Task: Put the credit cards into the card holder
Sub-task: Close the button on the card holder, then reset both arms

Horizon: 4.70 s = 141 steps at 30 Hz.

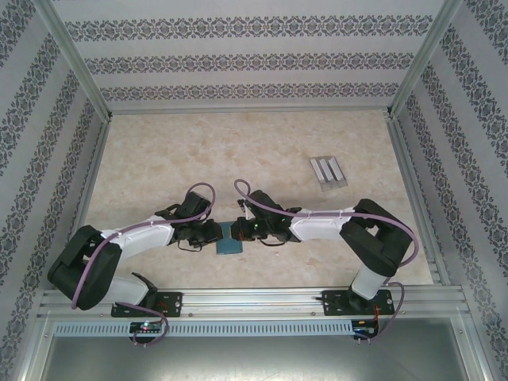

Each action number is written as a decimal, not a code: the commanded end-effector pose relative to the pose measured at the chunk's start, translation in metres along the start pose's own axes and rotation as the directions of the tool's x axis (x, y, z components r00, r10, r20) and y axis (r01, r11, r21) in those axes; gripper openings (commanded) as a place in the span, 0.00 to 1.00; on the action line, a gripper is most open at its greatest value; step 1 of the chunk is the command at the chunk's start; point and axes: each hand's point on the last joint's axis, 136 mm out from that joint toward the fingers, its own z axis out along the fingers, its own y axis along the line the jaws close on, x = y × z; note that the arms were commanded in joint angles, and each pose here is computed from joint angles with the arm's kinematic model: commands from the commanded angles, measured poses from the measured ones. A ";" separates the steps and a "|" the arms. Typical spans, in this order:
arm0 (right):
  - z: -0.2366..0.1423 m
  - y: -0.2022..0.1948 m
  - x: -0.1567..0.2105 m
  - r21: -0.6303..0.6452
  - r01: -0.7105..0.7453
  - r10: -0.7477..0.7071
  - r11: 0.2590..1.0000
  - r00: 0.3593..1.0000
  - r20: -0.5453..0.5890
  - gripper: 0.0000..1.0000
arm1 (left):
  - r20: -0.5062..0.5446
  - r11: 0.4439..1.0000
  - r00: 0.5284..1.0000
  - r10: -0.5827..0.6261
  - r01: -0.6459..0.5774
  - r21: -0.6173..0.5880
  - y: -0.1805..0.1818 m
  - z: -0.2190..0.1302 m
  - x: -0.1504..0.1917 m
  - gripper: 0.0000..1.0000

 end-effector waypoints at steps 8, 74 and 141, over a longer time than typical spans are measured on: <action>0.012 -0.003 0.002 0.035 0.030 -0.029 0.999 0.999 -0.016 0.00 | -0.007 0.999 1.000 -0.022 0.022 -0.030 0.010 0.006 0.001 0.20; -0.018 -0.022 -0.017 0.143 0.104 -0.124 0.984 0.983 0.138 0.15 | 0.132 0.999 0.991 0.008 -0.001 -0.054 -0.010 -0.039 -0.028 0.17; -0.298 -0.265 -0.155 0.709 -0.239 -0.566 0.663 0.459 0.685 0.98 | 0.745 0.871 0.466 0.477 -0.141 -0.470 0.116 -0.113 -0.229 1.00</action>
